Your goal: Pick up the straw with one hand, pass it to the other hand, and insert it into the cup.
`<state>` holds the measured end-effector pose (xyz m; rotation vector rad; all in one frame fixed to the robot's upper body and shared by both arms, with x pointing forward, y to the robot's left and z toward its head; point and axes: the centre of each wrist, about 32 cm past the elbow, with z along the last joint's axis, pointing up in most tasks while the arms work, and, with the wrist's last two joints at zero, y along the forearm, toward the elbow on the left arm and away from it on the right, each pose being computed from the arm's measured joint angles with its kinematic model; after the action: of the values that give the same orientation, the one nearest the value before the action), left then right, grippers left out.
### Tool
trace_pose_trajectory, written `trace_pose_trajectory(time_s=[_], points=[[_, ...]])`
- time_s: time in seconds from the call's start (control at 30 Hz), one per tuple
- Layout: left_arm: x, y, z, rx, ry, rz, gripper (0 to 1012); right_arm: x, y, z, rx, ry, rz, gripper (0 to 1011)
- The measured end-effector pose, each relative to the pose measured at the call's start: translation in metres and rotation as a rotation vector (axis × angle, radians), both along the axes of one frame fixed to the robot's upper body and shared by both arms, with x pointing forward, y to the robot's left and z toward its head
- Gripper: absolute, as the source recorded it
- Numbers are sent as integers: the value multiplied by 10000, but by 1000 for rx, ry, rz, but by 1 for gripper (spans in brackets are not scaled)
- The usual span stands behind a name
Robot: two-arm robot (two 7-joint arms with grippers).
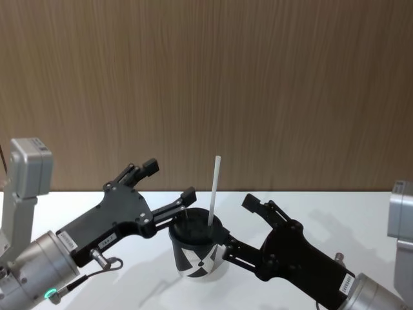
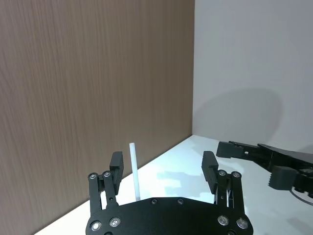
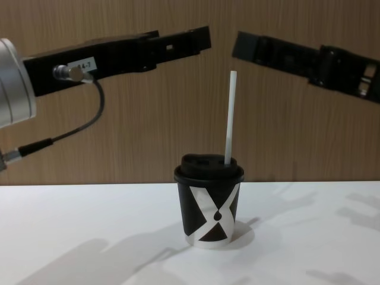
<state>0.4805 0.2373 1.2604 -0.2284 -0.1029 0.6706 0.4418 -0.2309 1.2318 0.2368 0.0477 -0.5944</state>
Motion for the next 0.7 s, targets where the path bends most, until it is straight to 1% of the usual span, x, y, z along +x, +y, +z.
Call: trace_pose_trajectory(time_s=[0.17, 0.3, 0.7], points=[[-44, 21, -6, 7, 6, 3, 1003, -27, -38, -25, -11, 4, -23, 1001], [-65, 24, -14, 10, 12, 4, 1003, -54, -77, -49, -19, 7, -48, 1001], [-101, 19, -47, 16, 33, 11, 1003, -91, -131, -78, -29, 11, -81, 1001]])
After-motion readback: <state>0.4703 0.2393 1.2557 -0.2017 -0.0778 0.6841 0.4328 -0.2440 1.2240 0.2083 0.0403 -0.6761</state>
